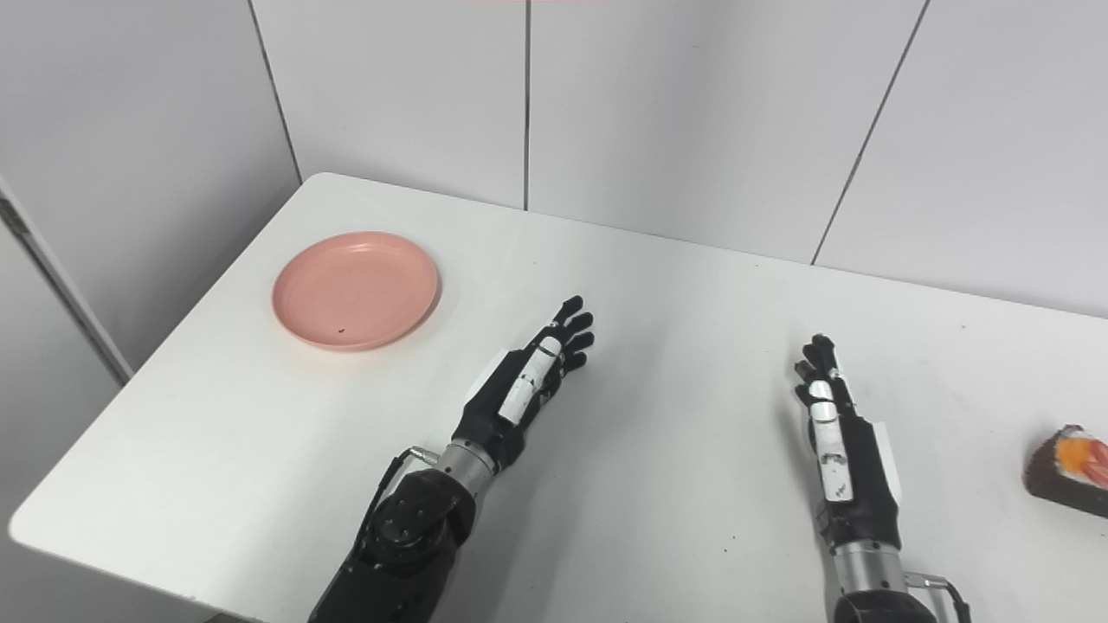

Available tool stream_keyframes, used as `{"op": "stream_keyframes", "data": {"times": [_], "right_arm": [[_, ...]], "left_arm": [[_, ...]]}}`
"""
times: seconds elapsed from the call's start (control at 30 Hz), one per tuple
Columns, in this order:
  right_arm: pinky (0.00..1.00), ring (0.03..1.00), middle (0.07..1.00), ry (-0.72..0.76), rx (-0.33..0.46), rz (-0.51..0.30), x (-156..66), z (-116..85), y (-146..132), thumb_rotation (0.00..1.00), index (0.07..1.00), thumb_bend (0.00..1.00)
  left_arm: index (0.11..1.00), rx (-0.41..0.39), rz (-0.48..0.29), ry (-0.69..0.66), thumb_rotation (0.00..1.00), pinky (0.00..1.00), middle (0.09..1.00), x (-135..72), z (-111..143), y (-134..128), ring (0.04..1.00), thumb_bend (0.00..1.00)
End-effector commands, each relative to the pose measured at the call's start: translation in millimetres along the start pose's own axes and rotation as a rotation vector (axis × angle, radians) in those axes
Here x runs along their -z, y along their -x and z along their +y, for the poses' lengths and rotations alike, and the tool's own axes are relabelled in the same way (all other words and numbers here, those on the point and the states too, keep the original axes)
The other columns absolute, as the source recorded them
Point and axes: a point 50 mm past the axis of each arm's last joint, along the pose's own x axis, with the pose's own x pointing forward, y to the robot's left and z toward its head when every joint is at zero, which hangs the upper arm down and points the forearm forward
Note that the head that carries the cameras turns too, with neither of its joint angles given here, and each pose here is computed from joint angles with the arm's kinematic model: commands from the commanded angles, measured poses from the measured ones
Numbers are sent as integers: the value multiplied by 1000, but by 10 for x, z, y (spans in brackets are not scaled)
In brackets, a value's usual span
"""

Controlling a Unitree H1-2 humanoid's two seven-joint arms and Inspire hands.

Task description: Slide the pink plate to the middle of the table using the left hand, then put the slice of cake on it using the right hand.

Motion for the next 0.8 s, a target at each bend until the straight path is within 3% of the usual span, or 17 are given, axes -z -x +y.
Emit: {"op": "stream_keyframes", "data": {"times": [0.0,0.6,0.77], "right_arm": [[964,956,964,7,21,52,251,-95,193,1000,974,296],[955,949,960,7,16,46,252,-86,177,1000,965,304],[942,941,952,9,15,43,238,-76,173,1000,954,319]], "left_arm": [[972,-12,81,22,1000,963,976,293,-38,156,960,403],[973,-20,56,29,1000,969,975,200,-39,158,961,388],[966,-16,19,39,1000,970,973,50,-70,147,958,387]]}}
